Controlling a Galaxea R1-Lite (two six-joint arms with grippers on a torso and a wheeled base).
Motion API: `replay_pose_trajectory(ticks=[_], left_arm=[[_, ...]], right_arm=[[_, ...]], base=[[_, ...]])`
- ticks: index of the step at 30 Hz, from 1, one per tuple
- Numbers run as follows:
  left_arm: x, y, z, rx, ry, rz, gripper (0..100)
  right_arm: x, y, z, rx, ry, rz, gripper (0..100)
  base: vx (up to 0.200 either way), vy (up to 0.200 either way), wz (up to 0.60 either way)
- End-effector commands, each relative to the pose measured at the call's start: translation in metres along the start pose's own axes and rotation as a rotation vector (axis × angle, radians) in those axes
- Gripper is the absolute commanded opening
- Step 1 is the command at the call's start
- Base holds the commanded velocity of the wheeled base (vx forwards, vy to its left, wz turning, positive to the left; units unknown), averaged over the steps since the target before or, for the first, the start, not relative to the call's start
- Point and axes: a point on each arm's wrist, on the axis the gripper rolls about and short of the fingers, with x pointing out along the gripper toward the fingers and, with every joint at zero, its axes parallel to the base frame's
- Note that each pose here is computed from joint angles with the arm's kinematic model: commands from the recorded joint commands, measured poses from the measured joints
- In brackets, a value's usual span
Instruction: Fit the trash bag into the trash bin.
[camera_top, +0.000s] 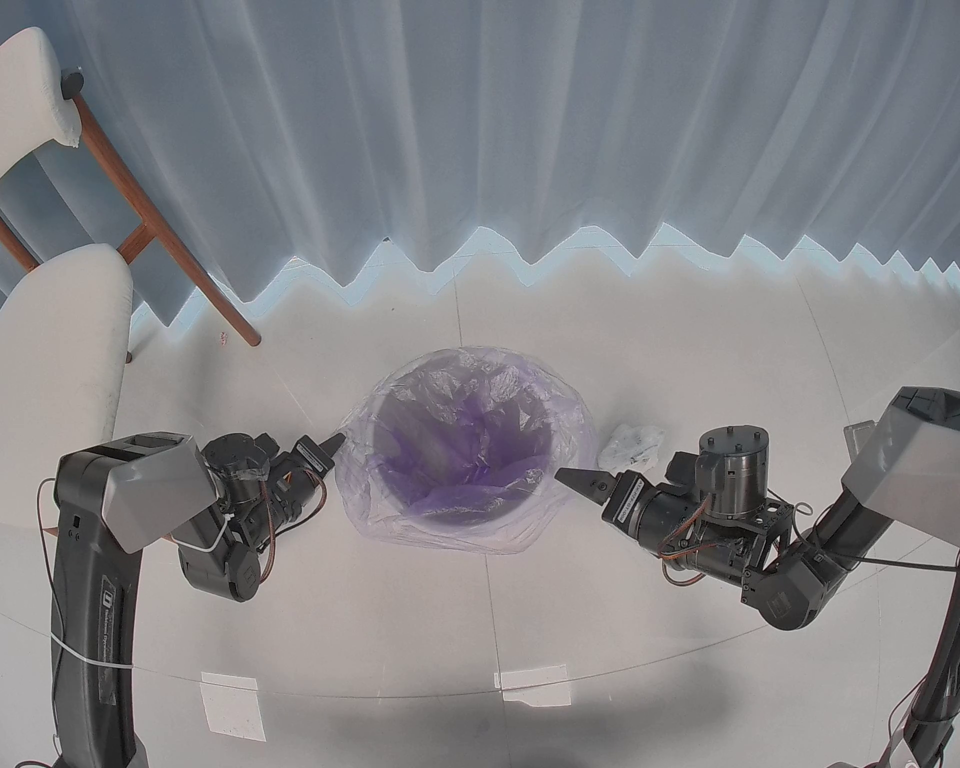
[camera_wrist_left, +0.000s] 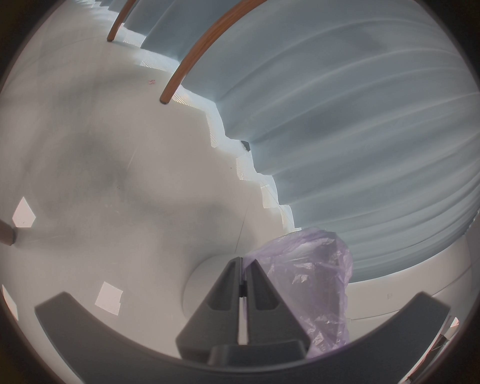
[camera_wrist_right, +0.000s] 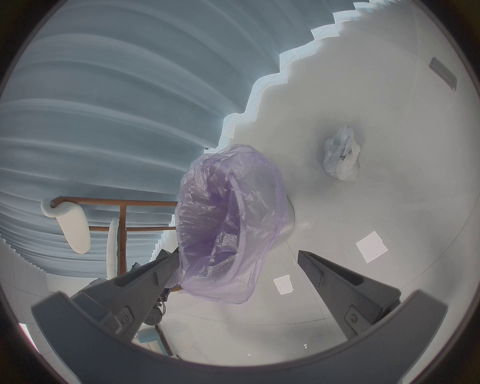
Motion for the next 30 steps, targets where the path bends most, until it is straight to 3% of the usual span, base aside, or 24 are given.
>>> replay_pose_trajectory(ticks=[1, 7, 8, 12, 17, 19, 22, 25, 30], left_arm=[[-0.003, 0.0, -0.01, 0.001, 0.019, 0.004, 0], [-0.011, -0.003, -0.021, -0.001, 0.06, 0.024, 0], [-0.013, -0.007, -0.022, 0.004, 0.066, 0.026, 100], [-0.016, -0.009, -0.02, 0.025, 0.059, 0.023, 100], [-0.018, -0.016, -0.007, 0.048, -0.018, 0.028, 100], [-0.025, -0.023, 0.004, 0.074, -0.094, 0.075, 100], [-0.035, -0.03, 0.007, 0.116, -0.135, 0.124, 100], [-0.047, -0.038, 0.005, 0.143, -0.12, 0.146, 100], [-0.084, -0.067, -0.015, 0.137, 0.012, 0.137, 100]], right_arm=[[0.001, -0.002, -0.002, 0.0, 0.005, -0.005, 100], [0.001, 0.0, 0.0, -0.003, -0.012, 0.014, 100], [0.001, 0.0, -0.001, -0.003, -0.011, 0.013, 100], [0.001, -0.001, -0.001, -0.003, -0.011, 0.013, 100], [0.0, 0.0, -0.001, -0.003, -0.012, 0.014, 100], [0.0, 0.0, 0.0, -0.002, -0.013, 0.013, 100], [0.002, -0.004, -0.002, 0.003, -0.003, 0.002, 100], [0.005, -0.007, -0.007, 0.004, 0.012, -0.008, 100], [0.014, -0.014, -0.013, 0.0, 0.021, -0.014, 100]], base=[[0.0, 0.0, 0.0], [0.0, 0.0, 0.0], [0.0, 0.0, 0.0], [0.0, 0.0, 0.0], [0.0, 0.0, 0.0], [0.0, 0.0, 0.0], [0.0, 0.0, 0.0], [0.0, 0.0, 0.0], [0.0, 0.0, 0.0]])
